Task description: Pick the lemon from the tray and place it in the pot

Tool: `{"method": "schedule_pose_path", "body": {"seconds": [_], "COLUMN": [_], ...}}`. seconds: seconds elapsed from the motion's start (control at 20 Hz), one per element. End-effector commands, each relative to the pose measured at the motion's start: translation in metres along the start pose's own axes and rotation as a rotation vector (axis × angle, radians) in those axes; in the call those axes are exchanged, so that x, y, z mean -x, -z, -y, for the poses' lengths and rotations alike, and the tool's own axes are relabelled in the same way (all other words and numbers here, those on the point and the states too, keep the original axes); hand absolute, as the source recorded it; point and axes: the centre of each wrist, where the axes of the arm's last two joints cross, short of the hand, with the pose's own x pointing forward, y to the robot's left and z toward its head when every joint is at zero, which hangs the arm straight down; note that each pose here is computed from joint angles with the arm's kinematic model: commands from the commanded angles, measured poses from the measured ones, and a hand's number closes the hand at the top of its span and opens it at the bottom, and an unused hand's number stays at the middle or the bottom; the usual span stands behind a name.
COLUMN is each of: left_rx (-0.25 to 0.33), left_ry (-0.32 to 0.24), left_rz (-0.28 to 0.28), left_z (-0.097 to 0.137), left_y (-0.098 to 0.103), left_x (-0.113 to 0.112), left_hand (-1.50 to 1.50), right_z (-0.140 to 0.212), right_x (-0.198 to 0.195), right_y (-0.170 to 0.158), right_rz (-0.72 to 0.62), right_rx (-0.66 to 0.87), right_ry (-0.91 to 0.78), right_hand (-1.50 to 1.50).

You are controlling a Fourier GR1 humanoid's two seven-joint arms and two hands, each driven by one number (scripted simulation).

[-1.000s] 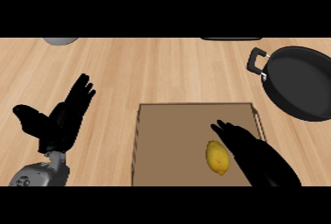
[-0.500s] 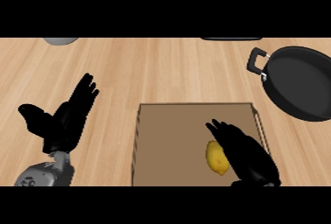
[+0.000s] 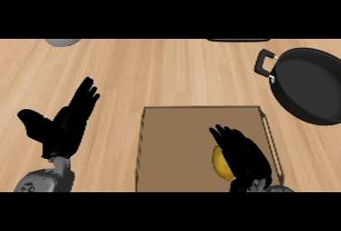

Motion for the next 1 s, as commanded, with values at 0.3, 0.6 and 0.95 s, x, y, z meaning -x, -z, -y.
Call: {"method": "schedule_pose_path", "body": {"seconds": [0.3,0.6,0.95], "left_rx": [0.000,0.013,-0.024], "left_ry": [-0.022,-0.020,-0.024], "left_rz": [0.001,-0.001,-0.013], "left_z": [-0.005,0.019,0.001], "left_y": [0.001,-0.002,-0.003], "left_x": [-0.009,-0.011,-0.003], "left_hand": [0.00,0.00,0.00], "right_z": [-0.017,-0.011,-0.014], "right_x": [0.008,-0.011,0.066], "right_y": [0.031,0.027,0.016], "right_rz": [-0.006,0.161,-0.148], "right_rx": [-0.024,0.066,0.139], "right_ry": [0.011,0.025,0.171], "right_hand": [-1.50,1.50,1.50]}}
